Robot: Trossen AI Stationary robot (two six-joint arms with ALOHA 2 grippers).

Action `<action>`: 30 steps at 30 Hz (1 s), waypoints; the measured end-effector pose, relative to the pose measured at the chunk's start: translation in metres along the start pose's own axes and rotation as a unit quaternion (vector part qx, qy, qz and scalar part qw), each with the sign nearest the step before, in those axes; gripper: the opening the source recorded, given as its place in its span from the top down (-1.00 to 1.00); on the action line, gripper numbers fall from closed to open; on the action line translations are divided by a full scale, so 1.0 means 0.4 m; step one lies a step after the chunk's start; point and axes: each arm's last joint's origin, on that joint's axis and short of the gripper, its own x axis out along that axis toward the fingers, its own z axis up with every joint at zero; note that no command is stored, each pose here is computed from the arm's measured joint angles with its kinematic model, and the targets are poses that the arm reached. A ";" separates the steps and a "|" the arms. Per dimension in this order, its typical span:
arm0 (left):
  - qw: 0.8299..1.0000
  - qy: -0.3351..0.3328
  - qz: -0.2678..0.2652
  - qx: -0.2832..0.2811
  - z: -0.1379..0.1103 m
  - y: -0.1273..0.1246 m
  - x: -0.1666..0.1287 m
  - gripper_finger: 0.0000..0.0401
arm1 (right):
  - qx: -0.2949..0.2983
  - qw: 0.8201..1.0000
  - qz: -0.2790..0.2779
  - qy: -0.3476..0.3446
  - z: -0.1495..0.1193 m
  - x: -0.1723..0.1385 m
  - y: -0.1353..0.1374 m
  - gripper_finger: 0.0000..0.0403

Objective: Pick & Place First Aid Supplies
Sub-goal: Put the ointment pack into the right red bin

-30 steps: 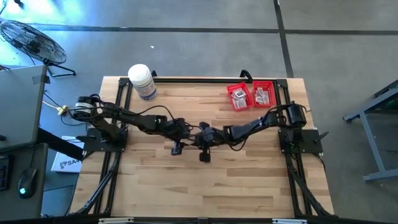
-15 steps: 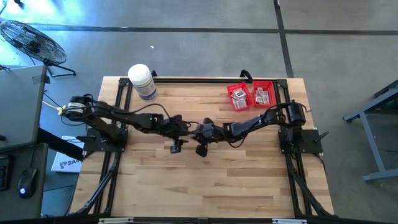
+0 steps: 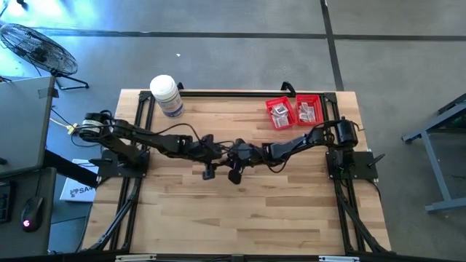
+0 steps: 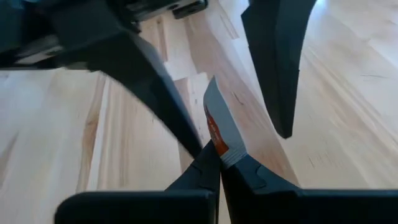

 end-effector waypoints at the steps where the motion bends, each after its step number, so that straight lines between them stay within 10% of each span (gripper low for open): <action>1: 1.000 0.007 0.002 0.001 -0.003 0.001 0.000 -0.03 | -0.005 1.000 0.003 0.001 0.000 0.000 0.001 0.99; 17: 1.000 0.023 -0.001 0.017 -0.012 0.001 0.000 0.00 | -0.020 0.999 0.044 0.002 0.003 -0.002 0.009 0.99; 30: 0.997 0.025 -0.065 0.040 -0.013 -0.007 -0.003 0.92 | -0.021 0.999 0.041 0.008 0.002 -0.002 0.009 0.99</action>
